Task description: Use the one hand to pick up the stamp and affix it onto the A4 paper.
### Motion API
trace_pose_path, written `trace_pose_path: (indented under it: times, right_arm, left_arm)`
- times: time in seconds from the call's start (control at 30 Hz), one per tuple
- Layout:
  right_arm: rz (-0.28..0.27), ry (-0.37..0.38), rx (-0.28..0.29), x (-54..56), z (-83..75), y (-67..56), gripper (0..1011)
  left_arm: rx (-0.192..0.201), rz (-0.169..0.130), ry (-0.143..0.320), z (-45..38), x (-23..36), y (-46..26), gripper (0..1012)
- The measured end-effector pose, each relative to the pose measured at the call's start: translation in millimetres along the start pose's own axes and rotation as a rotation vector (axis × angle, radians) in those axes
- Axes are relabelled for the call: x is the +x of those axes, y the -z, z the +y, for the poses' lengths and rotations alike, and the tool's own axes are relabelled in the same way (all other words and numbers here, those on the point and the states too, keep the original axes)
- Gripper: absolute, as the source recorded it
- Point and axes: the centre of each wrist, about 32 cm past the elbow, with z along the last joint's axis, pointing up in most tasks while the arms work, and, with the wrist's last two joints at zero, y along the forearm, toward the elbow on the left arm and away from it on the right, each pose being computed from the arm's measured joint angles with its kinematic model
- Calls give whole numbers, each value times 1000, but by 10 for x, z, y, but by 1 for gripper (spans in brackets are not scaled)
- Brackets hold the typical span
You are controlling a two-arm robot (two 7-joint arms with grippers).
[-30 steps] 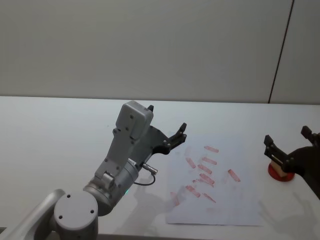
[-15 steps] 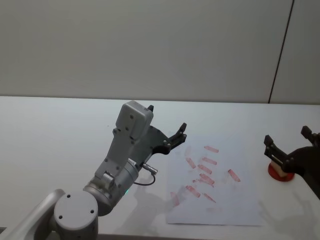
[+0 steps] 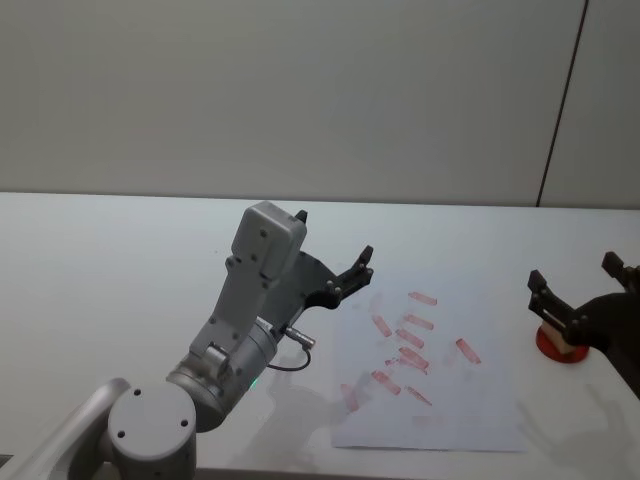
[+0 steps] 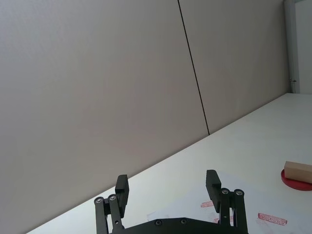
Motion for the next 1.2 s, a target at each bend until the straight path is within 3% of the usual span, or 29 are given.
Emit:
trace_pose_path:
  times: [0.67, 1.2]
  right_arm:
    - [-6, 8, -23, 50, -7, 23, 1001]
    - [-19, 128, -215, 357, -76, 34, 1001]
  left_arm:
    - [0, 0, 0, 0, 0, 0, 1002]
    - [0, 0, 0, 0, 0, 0, 1002]
